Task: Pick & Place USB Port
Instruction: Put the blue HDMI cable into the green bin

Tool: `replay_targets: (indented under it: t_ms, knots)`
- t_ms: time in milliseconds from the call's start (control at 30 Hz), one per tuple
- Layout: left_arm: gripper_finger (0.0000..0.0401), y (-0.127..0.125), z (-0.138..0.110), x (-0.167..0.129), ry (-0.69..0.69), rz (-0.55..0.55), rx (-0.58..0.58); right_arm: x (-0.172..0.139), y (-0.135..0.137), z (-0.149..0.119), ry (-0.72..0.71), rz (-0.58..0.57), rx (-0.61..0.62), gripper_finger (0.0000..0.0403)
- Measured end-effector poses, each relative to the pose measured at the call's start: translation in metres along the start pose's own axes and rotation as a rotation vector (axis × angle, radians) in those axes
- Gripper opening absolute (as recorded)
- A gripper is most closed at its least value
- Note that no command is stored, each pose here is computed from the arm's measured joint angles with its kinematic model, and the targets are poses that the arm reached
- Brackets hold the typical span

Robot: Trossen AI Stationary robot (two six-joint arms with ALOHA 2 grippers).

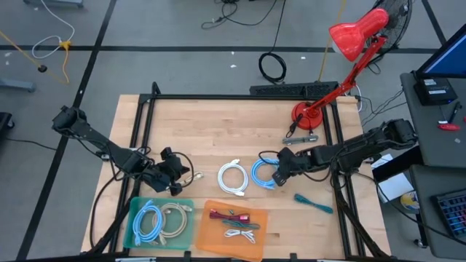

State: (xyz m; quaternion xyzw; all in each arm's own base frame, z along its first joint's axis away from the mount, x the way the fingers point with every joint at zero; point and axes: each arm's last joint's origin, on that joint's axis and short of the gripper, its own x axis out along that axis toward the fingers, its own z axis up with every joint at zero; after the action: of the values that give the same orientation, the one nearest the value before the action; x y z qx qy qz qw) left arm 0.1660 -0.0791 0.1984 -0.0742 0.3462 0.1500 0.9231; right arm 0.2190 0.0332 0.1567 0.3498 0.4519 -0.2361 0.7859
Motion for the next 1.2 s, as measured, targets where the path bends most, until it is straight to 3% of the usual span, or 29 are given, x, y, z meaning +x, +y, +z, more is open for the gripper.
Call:
replay_targets:
  t_ms: [267,567,733,967,1200]
  knots:
    - [0.0024,0.0,0.0,0.0,0.0,-0.003,0.001,0.002,0.0,0.004,-0.002,-0.025,0.031,0.0175]
    - [0.0024,-0.001,0.0,0.0,-0.002,-0.008,0.003,0.034,-0.008,0.004,0.062,-0.135,0.041,0.0184]
    - [0.0024,-0.001,0.001,0.0,-0.004,-0.011,0.005,0.04,-0.011,0.0,0.12,-0.187,0.063,0.0146]
    - [0.0024,-0.001,0.001,0.0,-0.001,-0.011,0.009,0.025,0.013,0.011,0.078,-0.189,-0.023,0.0028]
    - [0.0024,0.003,-0.002,0.0,0.004,0.052,0.007,-0.005,0.07,0.039,-0.162,-0.057,-0.167,0.0028]
